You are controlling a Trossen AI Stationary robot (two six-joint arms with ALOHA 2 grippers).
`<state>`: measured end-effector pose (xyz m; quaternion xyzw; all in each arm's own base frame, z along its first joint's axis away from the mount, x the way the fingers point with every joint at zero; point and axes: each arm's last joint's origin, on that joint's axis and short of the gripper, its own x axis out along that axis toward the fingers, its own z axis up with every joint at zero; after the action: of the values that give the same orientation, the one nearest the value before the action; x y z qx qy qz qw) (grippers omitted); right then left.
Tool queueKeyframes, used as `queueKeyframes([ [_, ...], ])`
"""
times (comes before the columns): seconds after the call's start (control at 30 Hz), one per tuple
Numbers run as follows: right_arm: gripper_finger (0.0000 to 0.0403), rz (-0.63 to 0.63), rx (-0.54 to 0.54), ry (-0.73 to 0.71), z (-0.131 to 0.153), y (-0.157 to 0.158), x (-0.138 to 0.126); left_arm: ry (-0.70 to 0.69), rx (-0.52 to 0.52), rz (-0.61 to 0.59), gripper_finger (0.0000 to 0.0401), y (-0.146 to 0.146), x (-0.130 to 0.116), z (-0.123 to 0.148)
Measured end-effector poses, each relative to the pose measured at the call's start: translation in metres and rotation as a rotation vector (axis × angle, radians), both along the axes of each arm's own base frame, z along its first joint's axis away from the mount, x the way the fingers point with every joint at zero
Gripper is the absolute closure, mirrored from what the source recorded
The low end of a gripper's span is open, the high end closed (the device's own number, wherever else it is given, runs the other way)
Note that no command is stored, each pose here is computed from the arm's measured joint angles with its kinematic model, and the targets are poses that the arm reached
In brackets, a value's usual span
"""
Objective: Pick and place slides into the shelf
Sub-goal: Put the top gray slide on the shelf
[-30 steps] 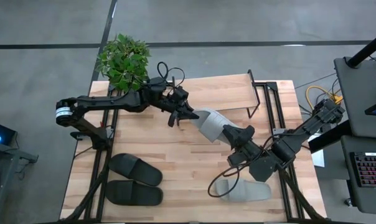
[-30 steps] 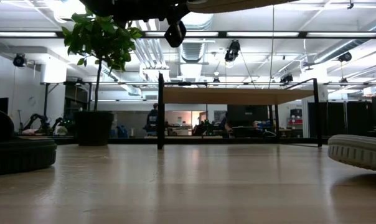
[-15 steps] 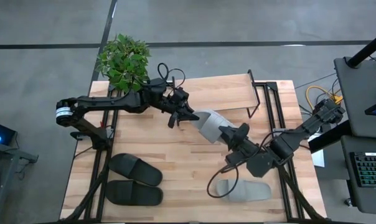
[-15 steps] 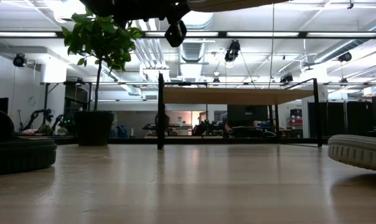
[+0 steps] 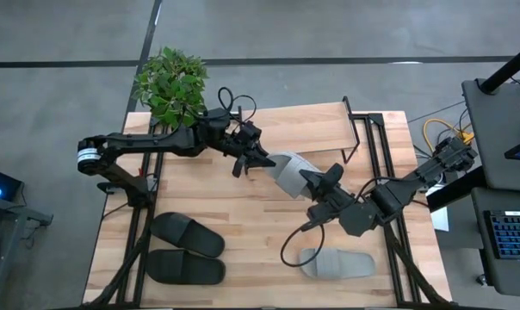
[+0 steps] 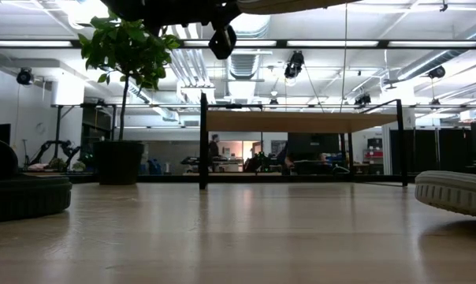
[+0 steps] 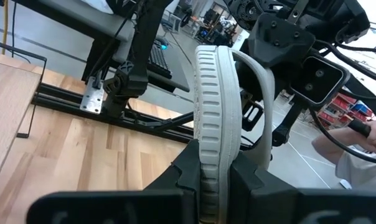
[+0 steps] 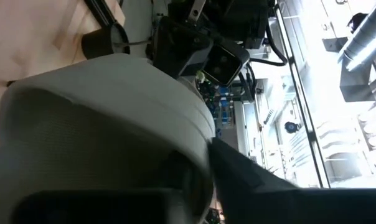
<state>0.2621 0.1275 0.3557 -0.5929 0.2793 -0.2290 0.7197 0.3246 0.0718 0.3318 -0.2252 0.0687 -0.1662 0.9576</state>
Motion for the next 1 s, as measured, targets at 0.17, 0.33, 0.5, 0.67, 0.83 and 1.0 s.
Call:
queueKeyframes([
  [0.17,0.0391,-0.001,0.001,-0.001,0.000,0.000,0.000,0.002,0.000,0.001,0.0376,0.000,0.000,0.000],
  [0.33,0.0392,-0.012,0.029,-0.033,0.001,0.000,0.000,-0.002,0.003,-0.002,0.0372,0.000,0.000,0.000],
  [0.5,0.0393,-0.020,0.083,-0.088,0.005,-0.003,-0.004,-0.042,0.076,-0.003,0.0358,0.000,0.000,0.002],
  [0.67,0.0394,-0.055,0.086,-0.117,0.009,-0.005,-0.008,-0.087,0.126,0.003,0.0309,0.000,0.000,0.006],
  [0.83,0.0394,-0.082,0.112,-0.159,0.014,-0.009,-0.013,-0.188,0.177,0.040,0.0263,0.005,-0.001,0.014],
  [1.0,0.0394,-0.104,0.184,-0.201,0.013,-0.015,-0.023,-0.225,0.225,0.065,0.0244,0.010,-0.004,0.019],
])
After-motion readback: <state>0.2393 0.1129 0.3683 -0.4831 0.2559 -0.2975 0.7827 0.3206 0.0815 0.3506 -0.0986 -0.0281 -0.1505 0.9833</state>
